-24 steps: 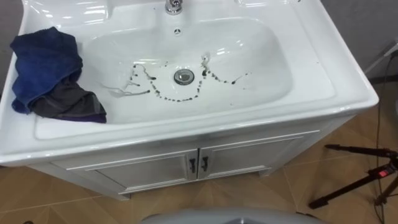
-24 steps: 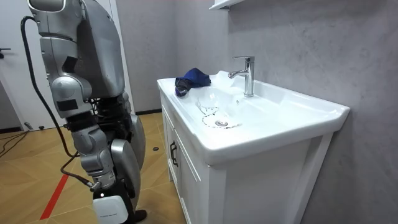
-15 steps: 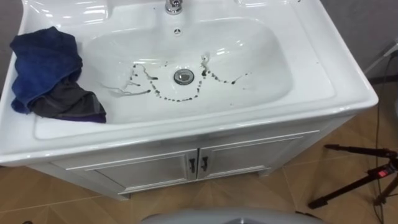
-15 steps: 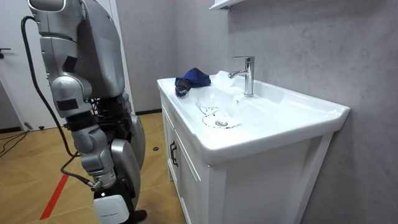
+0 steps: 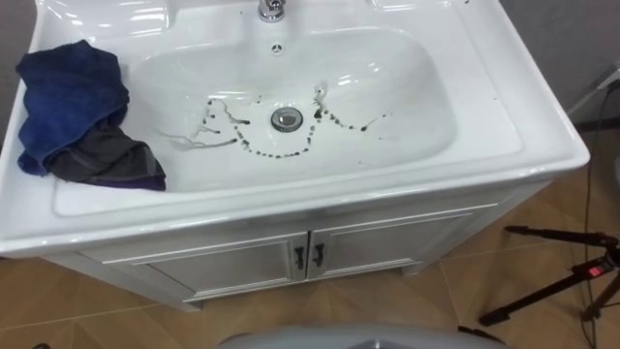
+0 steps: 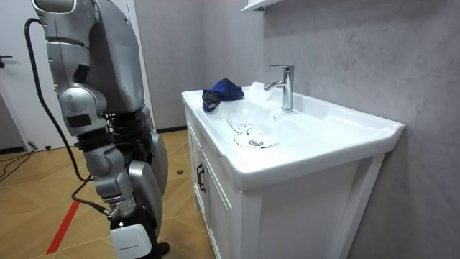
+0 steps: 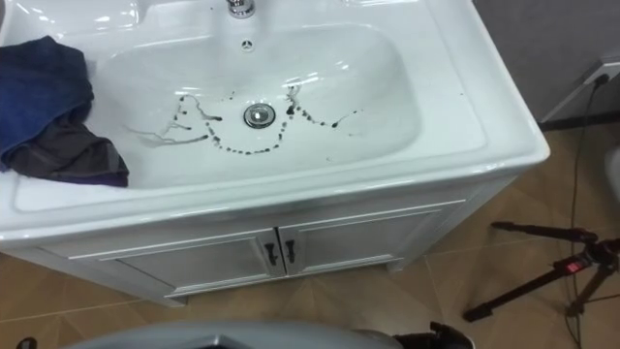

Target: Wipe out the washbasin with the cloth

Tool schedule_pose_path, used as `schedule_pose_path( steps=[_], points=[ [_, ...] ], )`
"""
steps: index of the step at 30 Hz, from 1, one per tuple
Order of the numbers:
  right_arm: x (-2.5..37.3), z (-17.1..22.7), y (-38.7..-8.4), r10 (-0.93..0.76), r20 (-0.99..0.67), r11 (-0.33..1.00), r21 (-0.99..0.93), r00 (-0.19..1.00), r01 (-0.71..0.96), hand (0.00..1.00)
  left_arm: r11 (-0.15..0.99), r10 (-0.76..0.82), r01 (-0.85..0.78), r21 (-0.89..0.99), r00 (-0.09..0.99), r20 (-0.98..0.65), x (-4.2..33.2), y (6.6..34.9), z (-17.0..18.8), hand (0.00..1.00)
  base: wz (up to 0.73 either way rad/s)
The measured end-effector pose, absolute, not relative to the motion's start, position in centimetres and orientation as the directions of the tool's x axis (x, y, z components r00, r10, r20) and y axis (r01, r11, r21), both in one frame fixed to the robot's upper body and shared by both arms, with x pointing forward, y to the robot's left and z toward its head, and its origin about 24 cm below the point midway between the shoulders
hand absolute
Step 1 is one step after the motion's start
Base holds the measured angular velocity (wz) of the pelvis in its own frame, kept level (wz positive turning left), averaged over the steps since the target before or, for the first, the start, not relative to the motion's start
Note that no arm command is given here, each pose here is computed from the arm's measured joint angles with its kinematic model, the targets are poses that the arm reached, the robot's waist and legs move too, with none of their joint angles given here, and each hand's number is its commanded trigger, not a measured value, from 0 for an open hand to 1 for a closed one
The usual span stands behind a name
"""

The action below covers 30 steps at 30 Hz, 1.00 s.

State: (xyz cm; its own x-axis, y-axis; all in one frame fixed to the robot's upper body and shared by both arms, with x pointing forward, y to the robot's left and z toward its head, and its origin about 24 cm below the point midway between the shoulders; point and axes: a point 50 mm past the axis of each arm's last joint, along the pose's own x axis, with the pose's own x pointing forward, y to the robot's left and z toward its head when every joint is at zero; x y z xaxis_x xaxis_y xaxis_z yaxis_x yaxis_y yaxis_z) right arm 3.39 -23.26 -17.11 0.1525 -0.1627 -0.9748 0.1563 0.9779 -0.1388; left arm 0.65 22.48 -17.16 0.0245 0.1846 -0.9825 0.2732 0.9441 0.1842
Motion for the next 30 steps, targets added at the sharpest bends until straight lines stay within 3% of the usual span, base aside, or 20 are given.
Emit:
schedule_pose_path(
  steps=[7,16,25,30],
  points=[
    [3.4,-17.1,-23.4,-0.162,-0.974,0.982,-0.144,0.155,0.125,0.0,0.941,0.293,0.156,0.3,0.07,-0.954,1.0,23.7,-16.9,0.0,0.0],
    [3.5,-17.1,-23.4,-0.161,-0.975,0.981,-0.142,0.155,0.128,0.0,0.889,0.406,-0.251,0.384,0.039,-0.913,0.3,24.8,-16.5,0.0,0.02],
    [3.2,-17.0,-23.7,-0.164,-0.976,0.984,-0.151,0.145,0.095,0.0,0.712,0.505,-0.549,0.439,-0.034,-0.862,-0.4,26.0,-16.1,0.0,0.13],
    [3.5,-16.9,-24.0,-0.173,-0.974,0.985,-0.172,0.147,0.02,0.0,0.531,0.593,-0.701,0.477,-0.095,-0.8,-0.7,28.1,-15.0,0.0,0.09]
  ],
)
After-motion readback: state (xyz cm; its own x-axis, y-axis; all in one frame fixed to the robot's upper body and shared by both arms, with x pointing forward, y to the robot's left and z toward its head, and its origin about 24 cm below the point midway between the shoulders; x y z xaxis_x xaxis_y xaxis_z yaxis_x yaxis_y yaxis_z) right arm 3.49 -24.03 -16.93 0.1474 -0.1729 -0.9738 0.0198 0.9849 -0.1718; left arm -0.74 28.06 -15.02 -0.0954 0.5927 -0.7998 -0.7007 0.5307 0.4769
